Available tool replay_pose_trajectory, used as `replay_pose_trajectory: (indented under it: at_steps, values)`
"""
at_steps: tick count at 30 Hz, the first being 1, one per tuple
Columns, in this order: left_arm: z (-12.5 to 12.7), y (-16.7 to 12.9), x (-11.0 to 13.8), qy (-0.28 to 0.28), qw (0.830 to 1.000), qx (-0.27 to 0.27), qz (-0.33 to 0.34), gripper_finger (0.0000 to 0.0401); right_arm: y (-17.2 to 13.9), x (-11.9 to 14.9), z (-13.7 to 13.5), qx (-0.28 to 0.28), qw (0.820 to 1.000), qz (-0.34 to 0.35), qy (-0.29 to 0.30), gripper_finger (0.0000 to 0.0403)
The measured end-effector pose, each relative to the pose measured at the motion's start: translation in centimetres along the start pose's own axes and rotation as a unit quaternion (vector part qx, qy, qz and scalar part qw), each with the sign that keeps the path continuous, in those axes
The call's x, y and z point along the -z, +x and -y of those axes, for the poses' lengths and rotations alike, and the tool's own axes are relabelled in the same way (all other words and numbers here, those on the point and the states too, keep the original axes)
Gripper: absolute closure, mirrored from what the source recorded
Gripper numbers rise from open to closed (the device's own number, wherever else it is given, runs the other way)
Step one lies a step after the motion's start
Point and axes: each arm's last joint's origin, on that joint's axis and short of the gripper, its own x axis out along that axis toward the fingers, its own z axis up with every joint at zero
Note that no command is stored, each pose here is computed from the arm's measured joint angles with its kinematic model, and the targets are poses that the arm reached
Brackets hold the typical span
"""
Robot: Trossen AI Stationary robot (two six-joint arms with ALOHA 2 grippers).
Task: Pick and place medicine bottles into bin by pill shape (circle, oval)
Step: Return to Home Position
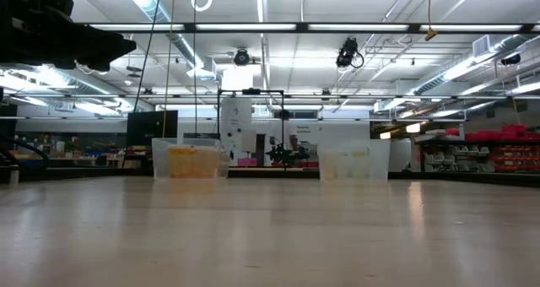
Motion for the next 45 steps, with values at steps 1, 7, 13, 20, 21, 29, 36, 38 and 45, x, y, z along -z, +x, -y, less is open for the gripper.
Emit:
replay_pose_trajectory:
  at_steps: [1, 7, 13, 20, 21, 29, 36, 38, 45]
  values:
    - [0.0, 0.0, 0.0, 0.0, 1.0, 0.0, 0.0, 0.0229, -0.1, 0.3, 0.0, -0.003, 1.0, 0.005, -0.002, 0.0118]
    - [0.0, 0.0, 0.0, 0.0, 1.0, 0.0, 0.0, 0.0229, -1.0, 2.5, 0.2, -0.008, 1.0, 0.027, -0.007, 0.0118]
    - [0.0, 0.0, 0.0, 0.0, 1.0, 0.0, 0.0, 0.0229, -2.2, 4.8, 0.4, -0.013, 0.999, 0.052, -0.004, 0.0118]
    - [0.0, 0.0, 0.0, 0.0, 1.0, 0.0, 0.0, 0.0229, -2.6, 7.8, 0.5, -0.022, 0.996, 0.09, -0.008, 0.0118]
    - [0.0, 0.0, 0.0, 0.0, 1.0, 0.0, 0.0, 0.0229, -2.6, 8.3, 0.4, -0.024, 0.995, 0.096, -0.009, 0.0118]
    - [0.0, 0.0, 0.0, 0.0, 1.0, 0.0, 0.0, 0.0229, -2.0, 11.3, 0.1, -0.046, 0.992, 0.117, -0.029, 0.0118]
    - [0.0, 0.0, 0.0, 0.0, 1.0, 0.0, 0.0, 0.0229, -1.6, 13.4, 0.0, -0.055, 0.992, 0.109, -0.033, 0.0118]
    - [0.0, 0.0, 0.0, 0.0, 1.0, 0.0, 0.0, 0.0229, -1.6, 13.8, -0.1, -0.065, 0.991, 0.114, -0.033, 0.0118]
    - [0.0, 0.0, 0.0, 0.0, 1.0, 0.0, 0.0, 0.0229, -1.0, 15.2, -0.3, -0.076, 0.989, 0.12, -0.032, 0.0118]
